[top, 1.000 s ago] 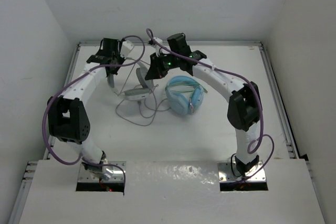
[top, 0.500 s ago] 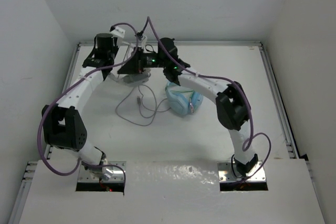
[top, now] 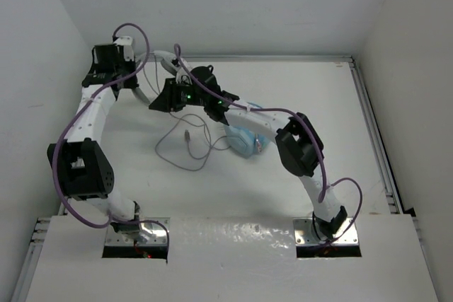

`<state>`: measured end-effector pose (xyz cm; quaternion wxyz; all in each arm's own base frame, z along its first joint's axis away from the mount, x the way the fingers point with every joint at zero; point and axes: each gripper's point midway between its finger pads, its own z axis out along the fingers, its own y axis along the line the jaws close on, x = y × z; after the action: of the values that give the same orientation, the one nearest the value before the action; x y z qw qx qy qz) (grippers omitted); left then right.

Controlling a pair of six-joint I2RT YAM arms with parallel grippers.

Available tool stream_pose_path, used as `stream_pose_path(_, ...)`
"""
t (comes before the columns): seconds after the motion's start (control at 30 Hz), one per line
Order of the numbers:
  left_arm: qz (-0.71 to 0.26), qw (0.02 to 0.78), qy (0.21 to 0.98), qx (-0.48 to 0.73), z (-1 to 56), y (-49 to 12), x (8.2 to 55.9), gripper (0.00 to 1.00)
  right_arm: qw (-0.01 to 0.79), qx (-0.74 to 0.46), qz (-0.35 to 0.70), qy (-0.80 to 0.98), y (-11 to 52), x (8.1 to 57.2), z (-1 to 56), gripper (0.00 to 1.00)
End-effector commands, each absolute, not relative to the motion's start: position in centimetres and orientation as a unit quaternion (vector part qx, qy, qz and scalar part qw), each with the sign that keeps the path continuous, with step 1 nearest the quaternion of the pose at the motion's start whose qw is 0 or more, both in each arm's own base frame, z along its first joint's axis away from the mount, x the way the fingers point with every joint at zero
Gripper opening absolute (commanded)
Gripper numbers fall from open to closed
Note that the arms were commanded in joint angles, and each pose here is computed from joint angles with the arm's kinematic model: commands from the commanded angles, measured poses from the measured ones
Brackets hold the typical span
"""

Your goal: Wrap the headphones

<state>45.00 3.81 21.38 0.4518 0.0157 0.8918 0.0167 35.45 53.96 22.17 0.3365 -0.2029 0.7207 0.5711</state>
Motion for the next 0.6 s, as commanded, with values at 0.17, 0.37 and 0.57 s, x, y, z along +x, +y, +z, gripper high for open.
stream_pose_path(0.17, -0.12, 0.553, 0.825, 0.009, 31.3, 0.8, 45.6, 0.0, 0.416, -0.362, 0.452, 0.701, 52.9, 34.6, 19.2, 0.71)
stream_pose_path(0.37, -0.116, 0.564, 0.818, 0.004, 33.1, 1.9, 45.5, 0.0, 0.464, -0.447, 0.352, 0.68, 49.0, 33.5, 19.4, 0.99)
stream_pose_path(0.57, -0.119, 0.577, 0.808, -0.004, 35.6, 2.3, 45.7, 0.0, 0.492, -0.507, 0.226, 0.671, 44.2, 32.8, 18.3, 0.99)
